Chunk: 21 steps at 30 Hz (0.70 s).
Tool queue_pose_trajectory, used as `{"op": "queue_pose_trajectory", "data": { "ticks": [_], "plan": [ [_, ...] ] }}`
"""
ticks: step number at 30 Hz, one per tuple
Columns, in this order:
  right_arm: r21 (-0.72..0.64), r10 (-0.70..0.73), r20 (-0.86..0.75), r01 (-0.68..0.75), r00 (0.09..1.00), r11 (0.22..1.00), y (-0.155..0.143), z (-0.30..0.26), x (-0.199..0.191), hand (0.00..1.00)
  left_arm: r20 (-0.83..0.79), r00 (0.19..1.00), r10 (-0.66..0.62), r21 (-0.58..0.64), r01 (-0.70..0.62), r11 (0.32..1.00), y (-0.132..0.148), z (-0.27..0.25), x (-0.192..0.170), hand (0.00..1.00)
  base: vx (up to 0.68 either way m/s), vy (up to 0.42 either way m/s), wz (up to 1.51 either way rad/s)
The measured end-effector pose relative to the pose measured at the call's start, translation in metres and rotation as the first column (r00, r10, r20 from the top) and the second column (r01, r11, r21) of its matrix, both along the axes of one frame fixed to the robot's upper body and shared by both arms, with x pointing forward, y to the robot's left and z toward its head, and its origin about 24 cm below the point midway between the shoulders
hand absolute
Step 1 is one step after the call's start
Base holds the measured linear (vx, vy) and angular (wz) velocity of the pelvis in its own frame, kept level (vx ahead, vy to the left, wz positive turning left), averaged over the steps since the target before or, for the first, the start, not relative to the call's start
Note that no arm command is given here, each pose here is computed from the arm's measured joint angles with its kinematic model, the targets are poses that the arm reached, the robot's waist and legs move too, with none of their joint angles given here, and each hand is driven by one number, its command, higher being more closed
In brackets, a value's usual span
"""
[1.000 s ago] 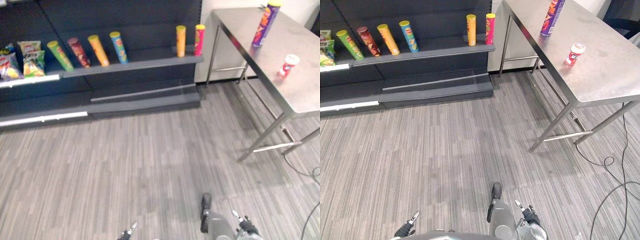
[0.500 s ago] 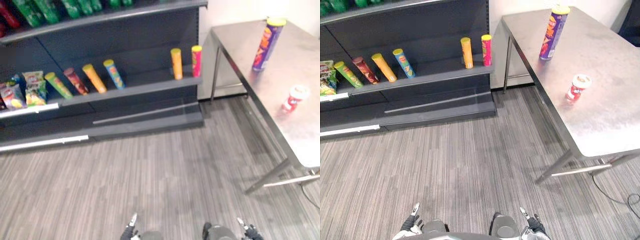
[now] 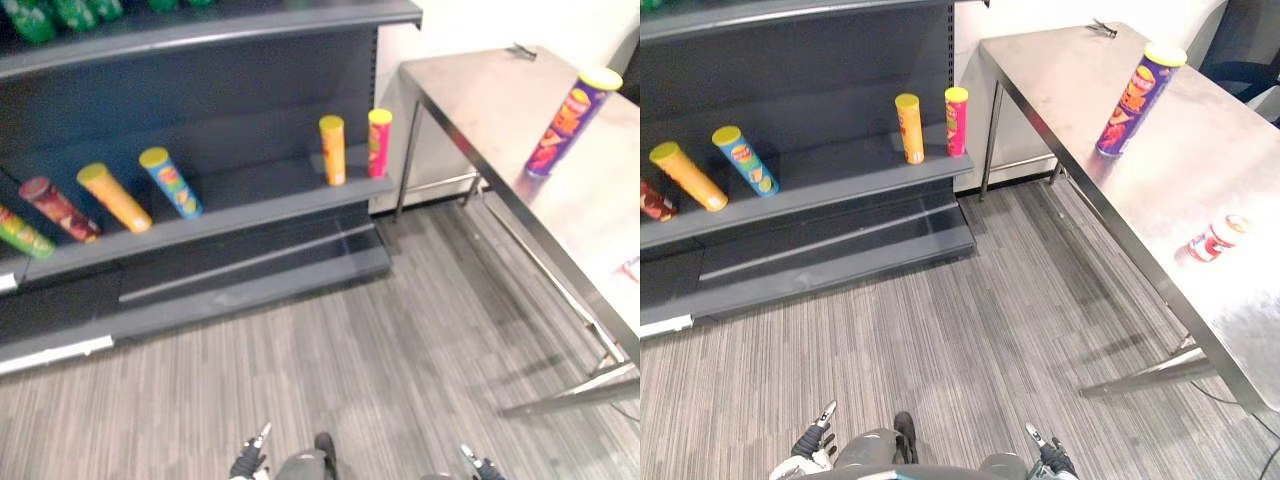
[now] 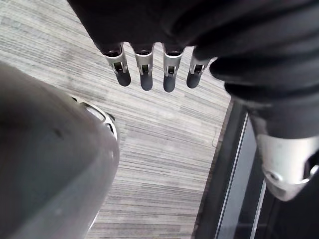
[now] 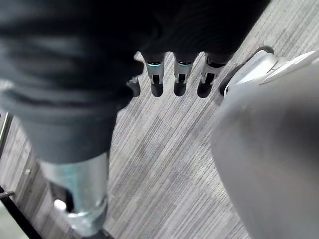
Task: Put the gum and the chips on the shelf.
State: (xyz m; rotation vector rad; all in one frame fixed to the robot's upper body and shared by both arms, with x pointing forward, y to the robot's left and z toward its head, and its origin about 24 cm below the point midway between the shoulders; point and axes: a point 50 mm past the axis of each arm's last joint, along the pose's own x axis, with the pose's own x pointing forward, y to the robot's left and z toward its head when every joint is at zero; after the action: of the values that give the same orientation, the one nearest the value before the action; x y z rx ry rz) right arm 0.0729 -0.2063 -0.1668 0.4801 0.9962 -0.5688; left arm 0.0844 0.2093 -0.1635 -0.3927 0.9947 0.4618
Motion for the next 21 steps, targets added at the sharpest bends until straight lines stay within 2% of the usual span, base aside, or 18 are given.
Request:
{"op": "queue_pose_trajectory", "data": {
  "ticks": [3,7,10,16,21],
  "plan": [
    [-0.014,0.001,0.023,-0.001,1.000,1.000,-0.003,0.002,0.006,0.00,-0.041,0.997,-0.059,0.020,0.060,0.998,0.001,-0.002,-0.006,0.00,0.32,0.123,-0.30],
    [-0.046,0.070,0.048,-0.068,0.996,0.997,-0.009,0.006,0.018,0.00,-0.060,0.992,-0.111,0.026,0.113,0.993,-0.003,-0.003,-0.009,0.00,0.24,0.029,-0.32],
    [-0.039,0.120,0.071,-0.118,0.990,0.992,0.000,0.008,0.030,0.00,-0.054,0.993,-0.105,0.029,0.106,0.994,-0.001,-0.002,-0.009,0.00,0.26,-0.146,-0.48],
    [-0.089,0.150,0.056,-0.145,0.987,0.985,-0.018,0.011,0.030,0.00,-0.048,0.987,-0.151,-0.030,0.150,0.988,-0.025,-0.005,-0.004,0.00,0.14,-0.133,-0.49],
    [-0.093,0.175,0.046,-0.170,0.983,0.981,-0.016,0.010,0.028,0.00,-0.025,0.991,-0.134,-0.037,0.133,0.990,-0.021,-0.004,-0.003,0.00,-0.01,-0.048,-0.18]
  ]
}}
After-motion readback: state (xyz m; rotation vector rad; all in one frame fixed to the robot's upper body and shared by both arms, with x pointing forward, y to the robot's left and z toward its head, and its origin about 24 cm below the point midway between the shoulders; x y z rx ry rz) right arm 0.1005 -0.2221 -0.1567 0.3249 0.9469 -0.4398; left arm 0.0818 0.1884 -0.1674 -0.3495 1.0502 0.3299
